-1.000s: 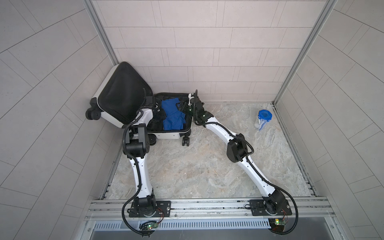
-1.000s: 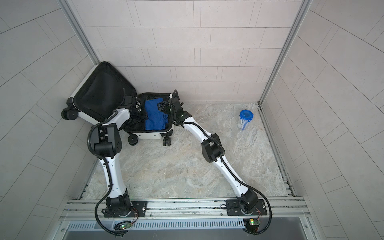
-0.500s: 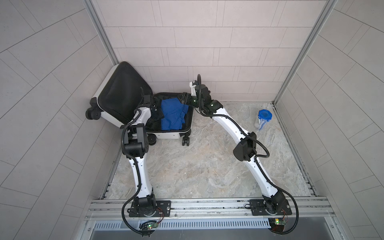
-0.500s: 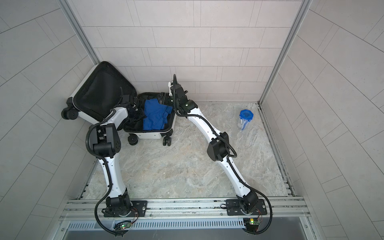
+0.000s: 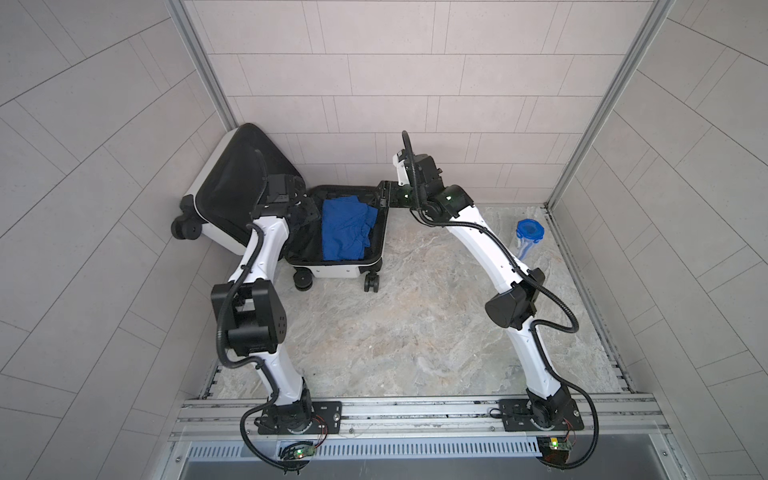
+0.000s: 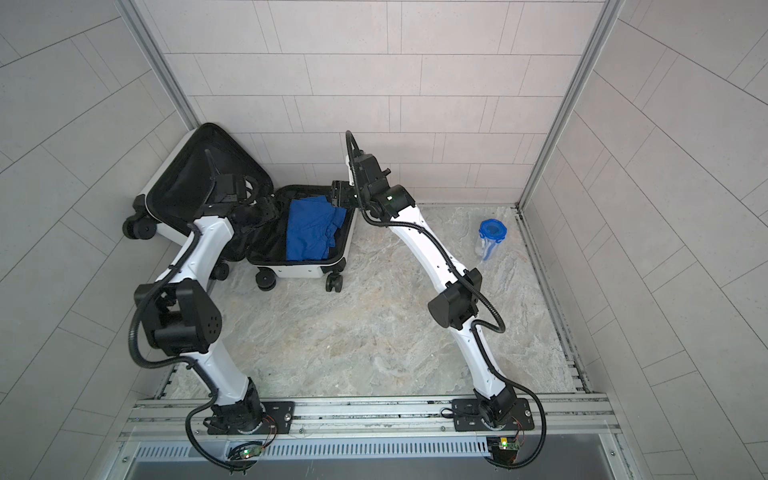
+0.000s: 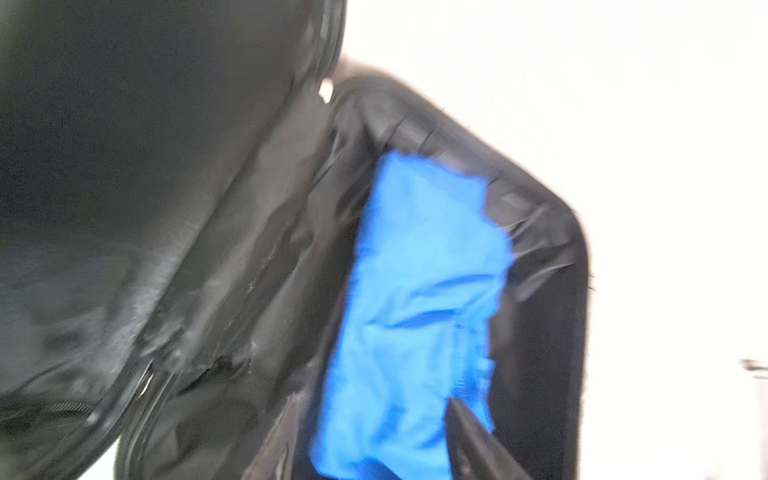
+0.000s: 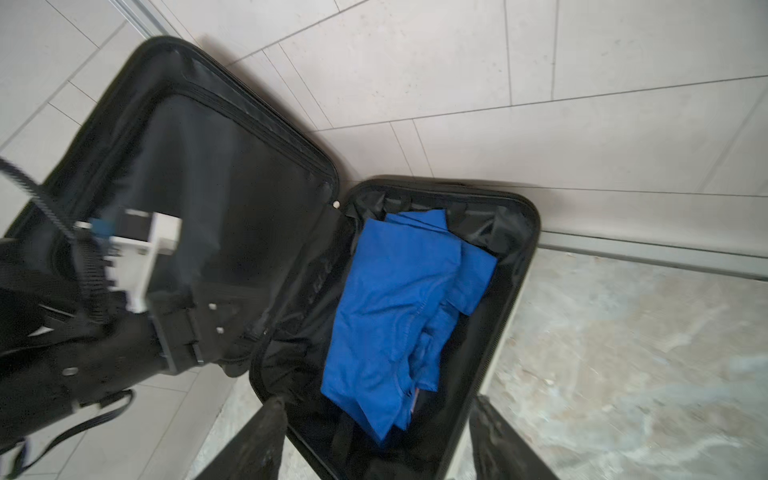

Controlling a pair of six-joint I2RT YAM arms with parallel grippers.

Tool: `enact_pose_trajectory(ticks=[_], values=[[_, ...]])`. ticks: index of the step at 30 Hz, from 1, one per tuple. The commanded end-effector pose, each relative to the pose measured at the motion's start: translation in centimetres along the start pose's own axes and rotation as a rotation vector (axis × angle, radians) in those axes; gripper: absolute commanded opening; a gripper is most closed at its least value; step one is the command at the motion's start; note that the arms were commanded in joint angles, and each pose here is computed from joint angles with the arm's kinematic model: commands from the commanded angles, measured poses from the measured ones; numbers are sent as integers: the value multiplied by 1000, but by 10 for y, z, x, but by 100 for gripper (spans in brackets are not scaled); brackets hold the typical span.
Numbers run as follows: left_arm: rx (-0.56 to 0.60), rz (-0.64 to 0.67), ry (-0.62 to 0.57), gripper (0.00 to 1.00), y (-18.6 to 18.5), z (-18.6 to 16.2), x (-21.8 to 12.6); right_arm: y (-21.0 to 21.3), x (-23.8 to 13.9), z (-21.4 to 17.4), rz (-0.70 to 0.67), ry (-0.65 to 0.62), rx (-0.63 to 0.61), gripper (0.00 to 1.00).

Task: Pack the luggage
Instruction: 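Lower the T-shirt onto the striped cloth and open both grippers, then move the right gripper toward the blue-lidded container while the left withdraws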

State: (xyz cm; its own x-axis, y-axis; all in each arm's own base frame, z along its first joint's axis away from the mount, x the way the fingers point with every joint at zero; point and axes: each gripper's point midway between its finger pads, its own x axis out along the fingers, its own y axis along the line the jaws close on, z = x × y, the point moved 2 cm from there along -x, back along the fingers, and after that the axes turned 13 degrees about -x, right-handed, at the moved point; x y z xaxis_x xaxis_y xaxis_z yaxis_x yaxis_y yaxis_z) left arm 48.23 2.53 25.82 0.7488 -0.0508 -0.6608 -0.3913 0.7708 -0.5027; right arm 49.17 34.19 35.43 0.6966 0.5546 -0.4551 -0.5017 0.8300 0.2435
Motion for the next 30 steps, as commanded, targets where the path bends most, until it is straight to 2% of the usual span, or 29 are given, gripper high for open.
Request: enact_pose_trajectory(ticks=[1, 2, 3, 4, 9, 13, 21, 26, 30], values=[[15, -73, -58, 67, -12, -4, -19, -21, -37, -5, -100, 58, -67, 72], [17, -104, -89, 70, -15, -3, -28, -26, -43, -9, -123, 71, -80, 72], [19, -126, -107, 82, -17, -3, -34, -29, -49, -11, -142, 76, -91, 74], [25, -155, -132, 83, -22, -2, -46, -35, -56, -15, -166, 86, -102, 76], [60, -286, -188, 84, -46, -9, -86, -56, -92, -27, -269, 95, -144, 77], [93, -372, -197, 92, -65, -26, -108, -77, -122, -34, -356, 89, -152, 77], [139, -481, -152, 95, -89, -61, -138, -138, -193, -57, -538, 50, -69, 83], [174, -502, -105, 97, -96, -87, -138, -169, -234, -77, -604, 7, -2, 87], [223, -507, -52, 99, -106, -117, -132, -188, -255, -95, -627, 22, 38, 87]])
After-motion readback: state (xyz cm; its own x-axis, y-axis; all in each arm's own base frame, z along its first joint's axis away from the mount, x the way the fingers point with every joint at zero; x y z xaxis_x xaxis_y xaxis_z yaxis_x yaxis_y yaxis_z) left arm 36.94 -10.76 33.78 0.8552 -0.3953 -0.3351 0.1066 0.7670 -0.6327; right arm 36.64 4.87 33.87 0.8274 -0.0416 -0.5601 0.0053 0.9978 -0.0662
